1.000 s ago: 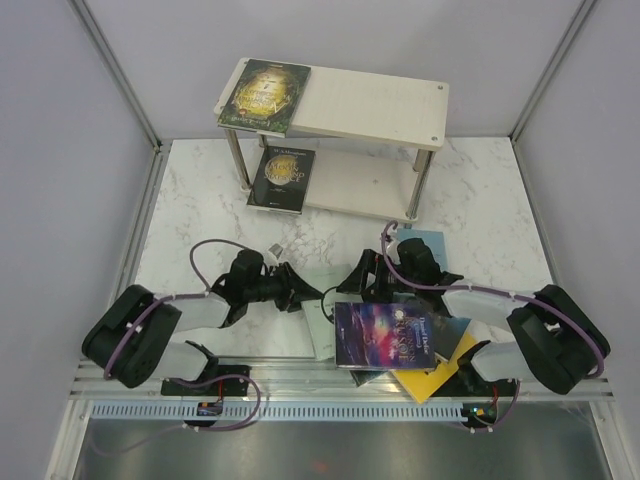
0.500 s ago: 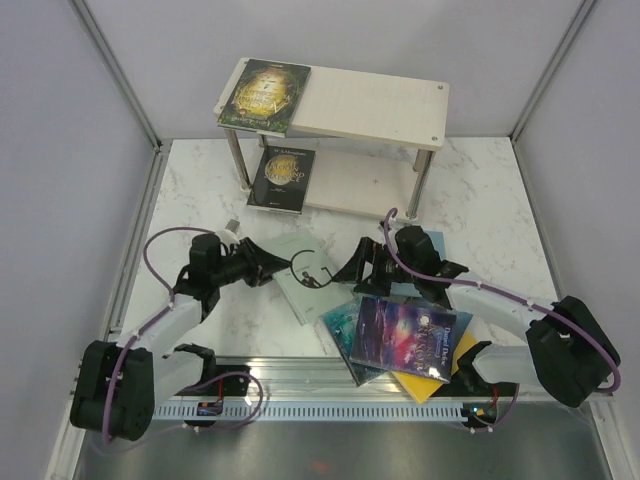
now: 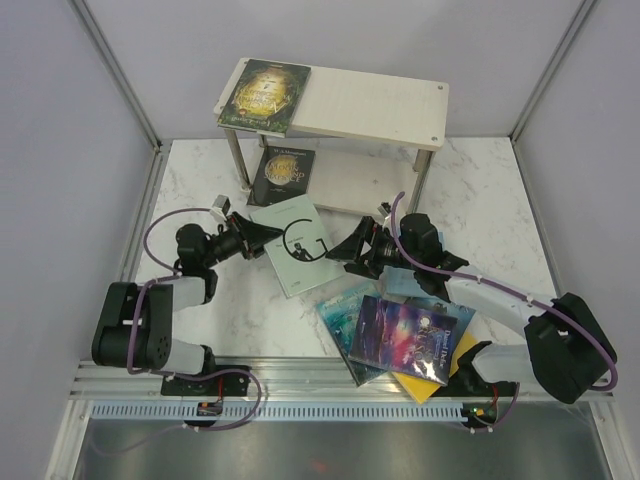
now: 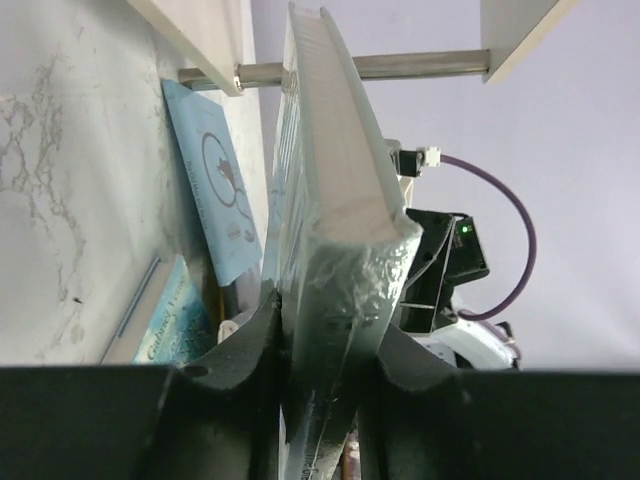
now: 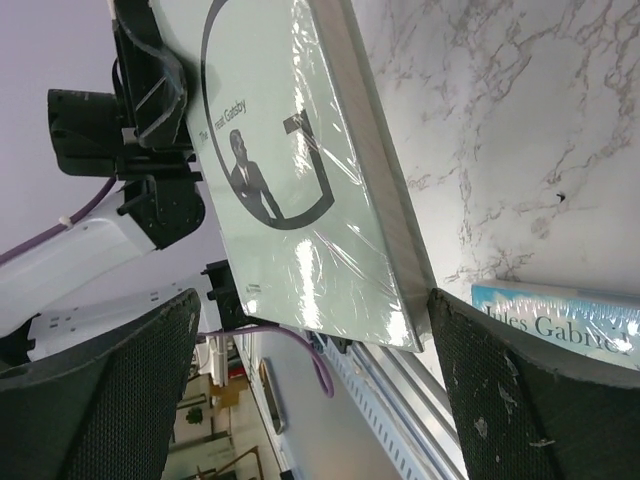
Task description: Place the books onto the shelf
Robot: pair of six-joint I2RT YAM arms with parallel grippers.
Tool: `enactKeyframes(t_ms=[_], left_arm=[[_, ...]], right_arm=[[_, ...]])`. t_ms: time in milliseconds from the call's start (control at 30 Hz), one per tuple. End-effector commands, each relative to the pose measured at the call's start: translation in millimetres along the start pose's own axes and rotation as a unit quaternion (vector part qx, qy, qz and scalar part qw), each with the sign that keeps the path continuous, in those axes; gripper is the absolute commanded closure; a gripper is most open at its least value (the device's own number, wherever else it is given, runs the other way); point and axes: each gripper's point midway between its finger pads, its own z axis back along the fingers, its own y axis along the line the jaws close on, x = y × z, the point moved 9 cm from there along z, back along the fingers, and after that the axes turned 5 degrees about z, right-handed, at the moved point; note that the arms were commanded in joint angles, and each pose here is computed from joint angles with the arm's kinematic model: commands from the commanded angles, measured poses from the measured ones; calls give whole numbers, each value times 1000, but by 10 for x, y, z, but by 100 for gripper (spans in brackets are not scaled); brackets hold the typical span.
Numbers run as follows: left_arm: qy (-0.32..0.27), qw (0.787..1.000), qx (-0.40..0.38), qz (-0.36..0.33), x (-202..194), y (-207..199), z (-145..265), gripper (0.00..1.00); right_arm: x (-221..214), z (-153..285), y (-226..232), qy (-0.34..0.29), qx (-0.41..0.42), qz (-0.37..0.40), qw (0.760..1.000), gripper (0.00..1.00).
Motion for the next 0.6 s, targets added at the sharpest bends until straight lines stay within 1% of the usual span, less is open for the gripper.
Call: enactKeyframes(t_ms=[0, 100, 167, 233, 267, 300, 333, 367, 400, 433, 500, 567], left_arm=[[108, 979, -165, -55, -142, -781, 47, 98], [137, 975, -165, -60, -106, -822, 21, 98], [162, 971, -160, -78, -100, -890, 21, 98], [179, 970, -144, -78, -82, -920, 15, 98], [196, 969, -128, -81, -105, -927, 43, 98], [197, 966, -123, -110, -112, -909, 46, 98], [200, 975, -80, -53, -79, -822, 21, 98], [204, 974, -74, -71, -124, -900, 63, 98], [198, 968, -72, -135, -112, -836, 53, 98], [201, 976, -28, -79, -106, -804, 50, 98], [199, 972, -30, -123, -132, -839, 83, 98], [206, 971, -32, -119, -149, -850, 94, 98]], right_arm=[[-96, -21, 74, 33, 29, -3, 999, 2], [-130, -9, 14, 40, 8, 5, 999, 2], [-135, 23, -40, 47, -29, 26, 998, 2], [-106, 46, -30, 36, -47, 44, 997, 2], [-84, 83, -4, 27, -53, 58, 997, 2], [-92, 119, -28, 29, -73, 68, 995, 2], [-24, 141, 36, 12, -80, 83, 993, 2], [-16, 190, 59, 10, -92, 88, 992, 2], [45, 213, 151, 0, -90, 110, 990, 2], [87, 234, 174, -12, -98, 119, 988, 2], [127, 284, 240, -18, -104, 129, 986, 2], [140, 295, 251, -22, -108, 131, 985, 2]])
